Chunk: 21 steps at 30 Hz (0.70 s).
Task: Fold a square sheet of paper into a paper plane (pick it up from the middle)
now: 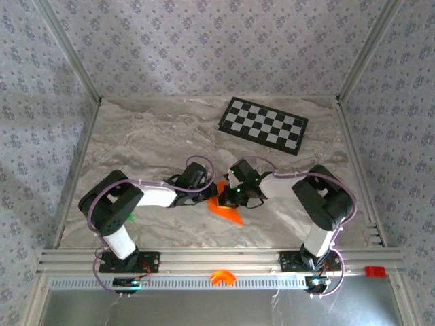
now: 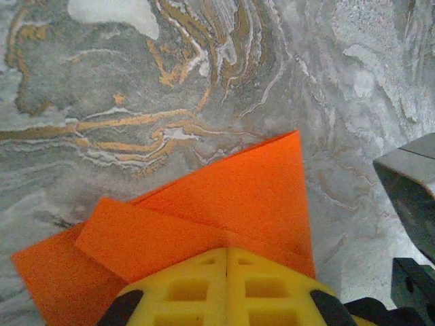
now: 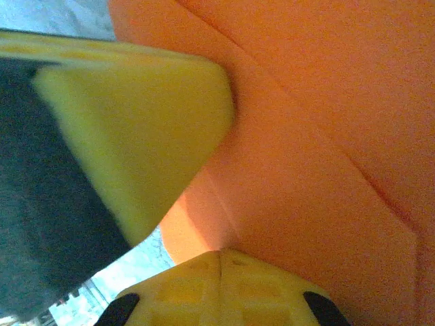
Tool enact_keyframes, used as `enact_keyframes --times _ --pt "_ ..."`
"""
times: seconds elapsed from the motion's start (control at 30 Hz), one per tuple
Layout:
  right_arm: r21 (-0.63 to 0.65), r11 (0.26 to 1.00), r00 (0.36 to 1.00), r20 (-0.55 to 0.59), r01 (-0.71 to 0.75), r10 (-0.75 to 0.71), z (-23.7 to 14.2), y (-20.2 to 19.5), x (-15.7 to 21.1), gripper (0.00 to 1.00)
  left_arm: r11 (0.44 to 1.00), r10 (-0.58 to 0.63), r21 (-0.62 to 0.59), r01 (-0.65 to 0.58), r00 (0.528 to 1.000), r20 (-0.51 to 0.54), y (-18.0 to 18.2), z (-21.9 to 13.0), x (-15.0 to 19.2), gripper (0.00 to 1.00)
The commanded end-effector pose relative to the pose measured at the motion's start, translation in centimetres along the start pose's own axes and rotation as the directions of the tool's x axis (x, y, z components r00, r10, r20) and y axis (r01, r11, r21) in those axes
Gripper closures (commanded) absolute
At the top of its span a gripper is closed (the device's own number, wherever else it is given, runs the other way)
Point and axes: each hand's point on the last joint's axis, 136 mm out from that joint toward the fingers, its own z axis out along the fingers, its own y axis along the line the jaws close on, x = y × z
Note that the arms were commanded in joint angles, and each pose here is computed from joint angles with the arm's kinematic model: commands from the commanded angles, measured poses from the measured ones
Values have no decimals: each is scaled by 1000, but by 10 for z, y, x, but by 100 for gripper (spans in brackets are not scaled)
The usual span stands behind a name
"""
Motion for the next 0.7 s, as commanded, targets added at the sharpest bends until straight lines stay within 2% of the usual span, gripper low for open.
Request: enact_keyframes --times 0.0,0.2,0.67 --pt "69 997 998 -52 -20 24 5 -27 26 97 979 -51 -203 35 996 -74 62 5 27 97" --pt "50 998 997 -71 -39 43 -11 -44 62 96 977 -51 -211 35 996 -73 64 5 27 97" --pt "34 996 992 -90 -84 87 -41 -81 109 93 977 -57 -211 40 996 -72 66 5 27 97"
